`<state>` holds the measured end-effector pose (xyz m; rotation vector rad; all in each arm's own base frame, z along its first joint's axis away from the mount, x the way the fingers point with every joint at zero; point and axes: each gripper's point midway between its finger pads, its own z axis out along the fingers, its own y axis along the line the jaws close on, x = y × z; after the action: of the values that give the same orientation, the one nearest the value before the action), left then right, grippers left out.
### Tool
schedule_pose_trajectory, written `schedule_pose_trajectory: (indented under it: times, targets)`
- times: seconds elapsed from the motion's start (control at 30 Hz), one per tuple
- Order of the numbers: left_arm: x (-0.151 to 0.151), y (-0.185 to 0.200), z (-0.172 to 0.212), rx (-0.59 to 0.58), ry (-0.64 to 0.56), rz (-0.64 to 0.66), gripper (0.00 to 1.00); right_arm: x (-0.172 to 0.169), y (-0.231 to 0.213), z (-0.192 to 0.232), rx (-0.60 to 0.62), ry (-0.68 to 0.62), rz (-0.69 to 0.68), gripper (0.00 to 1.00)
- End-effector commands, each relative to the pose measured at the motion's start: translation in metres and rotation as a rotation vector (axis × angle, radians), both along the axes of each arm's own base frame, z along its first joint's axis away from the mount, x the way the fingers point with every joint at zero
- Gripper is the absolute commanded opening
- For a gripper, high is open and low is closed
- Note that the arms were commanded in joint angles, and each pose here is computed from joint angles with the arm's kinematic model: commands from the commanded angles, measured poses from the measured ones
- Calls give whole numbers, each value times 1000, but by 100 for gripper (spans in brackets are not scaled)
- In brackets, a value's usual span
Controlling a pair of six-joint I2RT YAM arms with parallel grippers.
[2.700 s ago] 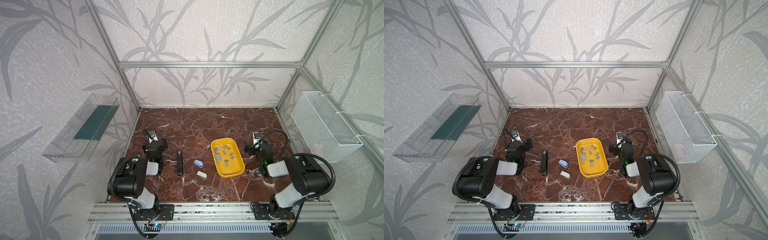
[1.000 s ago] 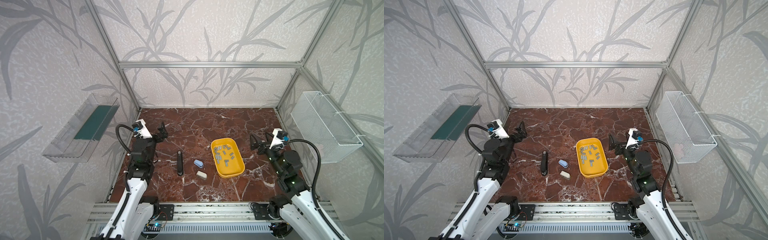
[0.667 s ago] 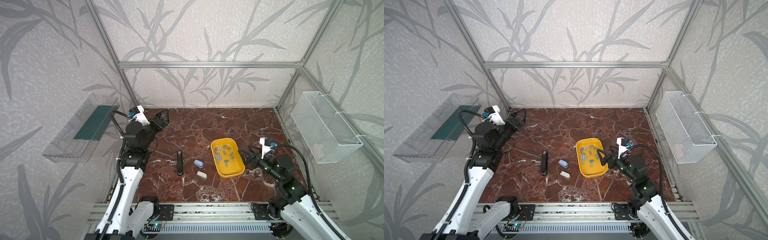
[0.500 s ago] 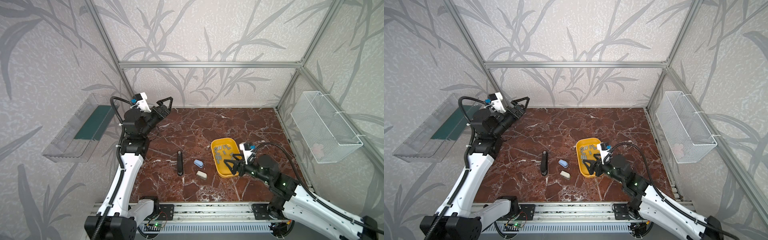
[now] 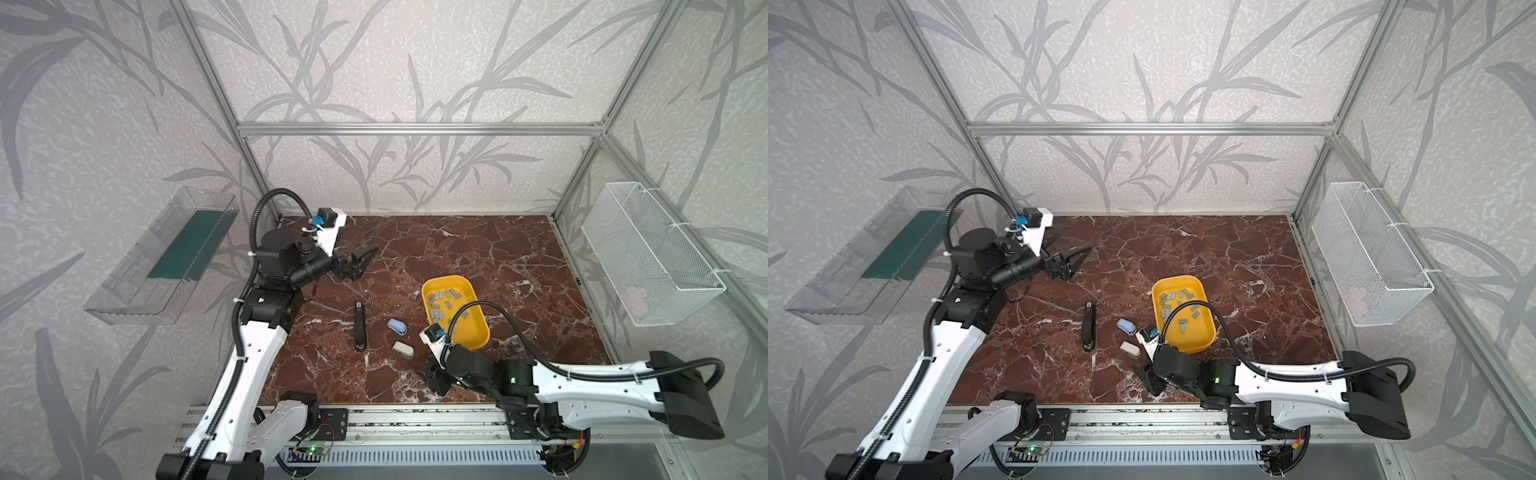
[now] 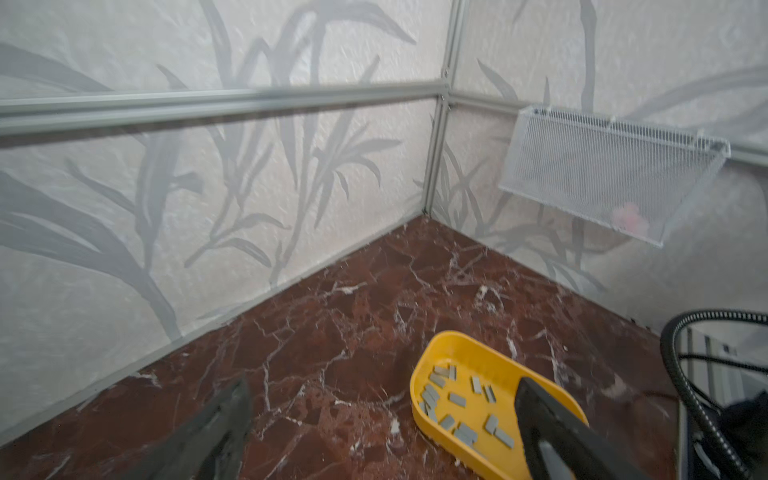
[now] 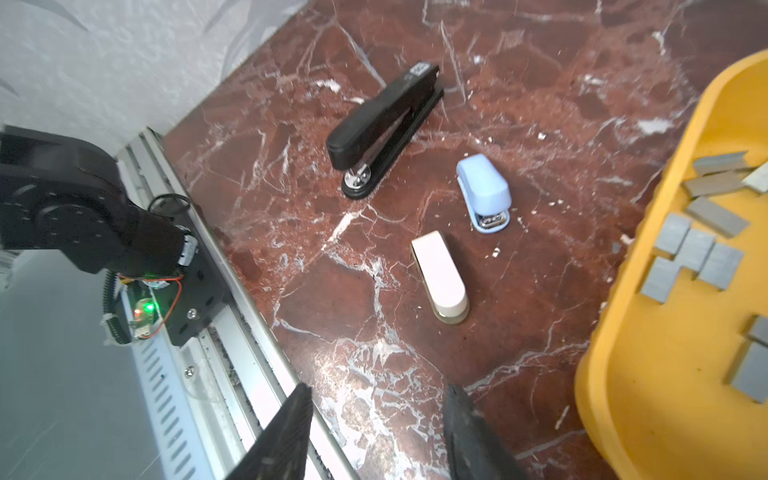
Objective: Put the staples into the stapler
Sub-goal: 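Lower the left gripper over the beige stapler while the right gripper hovers over the tray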
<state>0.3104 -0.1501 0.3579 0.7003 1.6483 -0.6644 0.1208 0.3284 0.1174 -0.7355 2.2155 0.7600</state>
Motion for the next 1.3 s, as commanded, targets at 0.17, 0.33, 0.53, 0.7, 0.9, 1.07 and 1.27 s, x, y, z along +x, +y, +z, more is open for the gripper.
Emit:
schedule_pose_trajectory:
  times: [0.17, 0.33, 0.53, 0.7, 0.9, 1.07, 1.27]
  targets:
    - [-31, -25, -89, 279, -113, -302, 93, 26, 7, -13, -64, -43, -143, 49]
    - [-61, -59, -131, 386, -66, -494, 93, 49, -30, -31, -103, -37, -282, 48]
    - [-89, -85, -166, 516, -10, -630, 91, 61, -57, -34, -112, -42, -342, 48]
    - [-108, -97, -199, 627, 52, -716, 87, 66, -74, -32, -122, -54, -381, 48]
    - [-126, -95, -257, 885, 107, -813, 84, 63, -74, -4, -65, -66, -351, 48]
    - [-124, -92, -275, 979, 117, -828, 80, 58, -98, 30, -11, -63, -396, 48]
    - [-132, -94, -289, 1038, 125, -868, 75, 48, -131, 94, 129, -102, -417, 53]
